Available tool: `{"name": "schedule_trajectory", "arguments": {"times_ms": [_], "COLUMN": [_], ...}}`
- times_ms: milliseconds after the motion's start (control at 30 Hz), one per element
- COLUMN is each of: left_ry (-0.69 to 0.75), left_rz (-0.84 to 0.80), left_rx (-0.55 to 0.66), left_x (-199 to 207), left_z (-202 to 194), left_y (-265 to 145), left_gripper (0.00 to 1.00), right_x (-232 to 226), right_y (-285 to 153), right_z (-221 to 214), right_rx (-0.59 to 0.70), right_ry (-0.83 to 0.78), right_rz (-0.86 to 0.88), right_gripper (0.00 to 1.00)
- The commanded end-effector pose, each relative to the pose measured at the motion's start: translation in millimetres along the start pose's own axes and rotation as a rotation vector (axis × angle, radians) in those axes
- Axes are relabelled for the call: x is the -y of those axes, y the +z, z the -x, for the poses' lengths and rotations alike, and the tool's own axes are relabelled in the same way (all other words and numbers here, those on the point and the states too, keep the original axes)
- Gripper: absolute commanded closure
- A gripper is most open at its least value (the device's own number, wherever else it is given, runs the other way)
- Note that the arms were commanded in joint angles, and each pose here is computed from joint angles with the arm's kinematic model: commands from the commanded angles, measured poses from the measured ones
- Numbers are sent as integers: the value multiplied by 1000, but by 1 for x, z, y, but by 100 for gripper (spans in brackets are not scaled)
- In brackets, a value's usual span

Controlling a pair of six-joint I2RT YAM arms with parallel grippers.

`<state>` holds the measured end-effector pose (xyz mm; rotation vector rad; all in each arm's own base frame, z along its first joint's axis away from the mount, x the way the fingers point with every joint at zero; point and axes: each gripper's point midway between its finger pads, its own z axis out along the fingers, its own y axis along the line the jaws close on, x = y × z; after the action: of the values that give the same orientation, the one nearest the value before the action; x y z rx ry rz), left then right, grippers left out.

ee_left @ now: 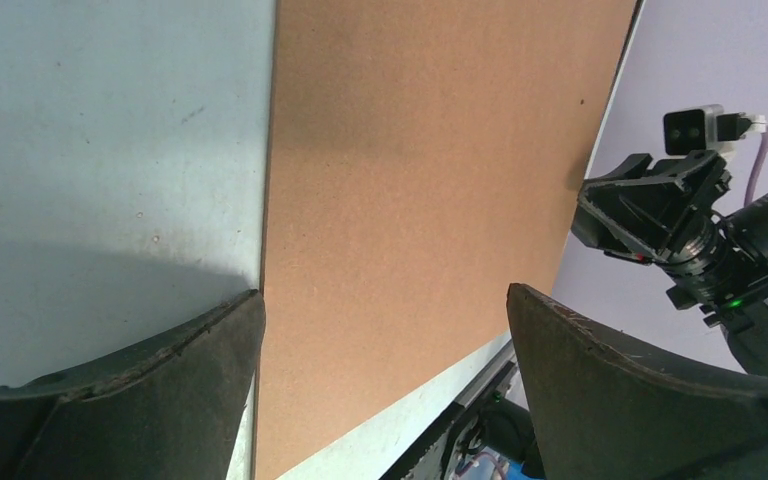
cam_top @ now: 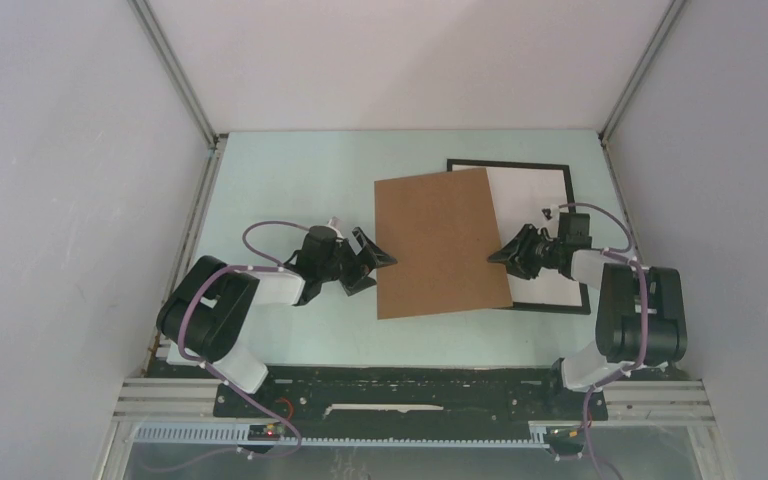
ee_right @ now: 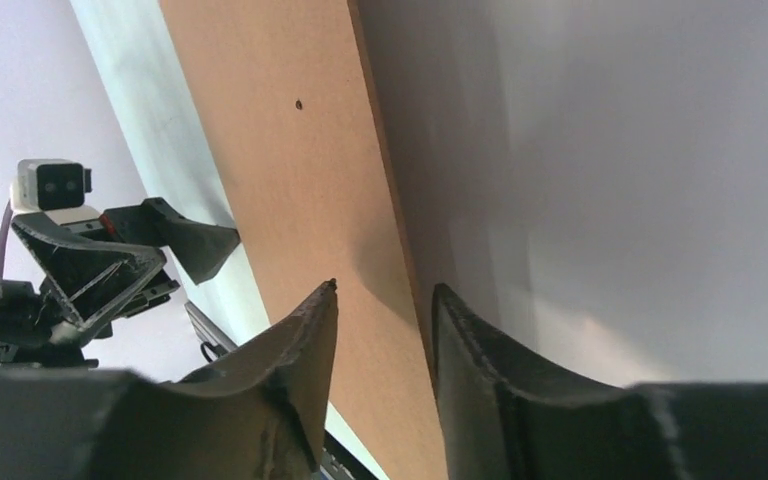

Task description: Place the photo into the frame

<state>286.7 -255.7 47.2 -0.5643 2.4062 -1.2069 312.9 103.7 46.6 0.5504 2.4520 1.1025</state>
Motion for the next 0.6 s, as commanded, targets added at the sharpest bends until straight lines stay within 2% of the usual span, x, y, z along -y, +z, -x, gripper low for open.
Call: {"name": "schedule_trajectory", "arguments": {"times_ms": [0, 100, 200, 300, 467, 500, 567], "left_ry": [33, 54, 68, 79, 106, 115, 148], "left_rz": [-19, -38, -80, -105, -143, -150, -175], "left_rx": [-112, -130, -152, -154, -140, -139, -135], "left_x": [4, 7, 15, 21, 33, 36, 45], "left_z": [-23, -26, -30, -32, -33, -34, -35], "left_y": [0, -2, -5, -11, -21, -23, -29], "left_gripper": [0, 0, 0, 0, 0, 0, 0], "right_x": [-58, -65, -82, -103, -133, -137, -148], "right_y": [-20, -31, -42, -53, -75, -79, -89], "right_z": [-6, -8, -12, -22, -28, -28, -30], "right_rx": [-9, 6, 3, 0, 64, 76, 91], "right_ry": [-65, -66, -65, -80, -138, -140, -154], "right_rz": [190, 185, 247, 303, 345, 356, 388], "right_gripper": [56, 63, 75, 77, 80, 82, 93]}}
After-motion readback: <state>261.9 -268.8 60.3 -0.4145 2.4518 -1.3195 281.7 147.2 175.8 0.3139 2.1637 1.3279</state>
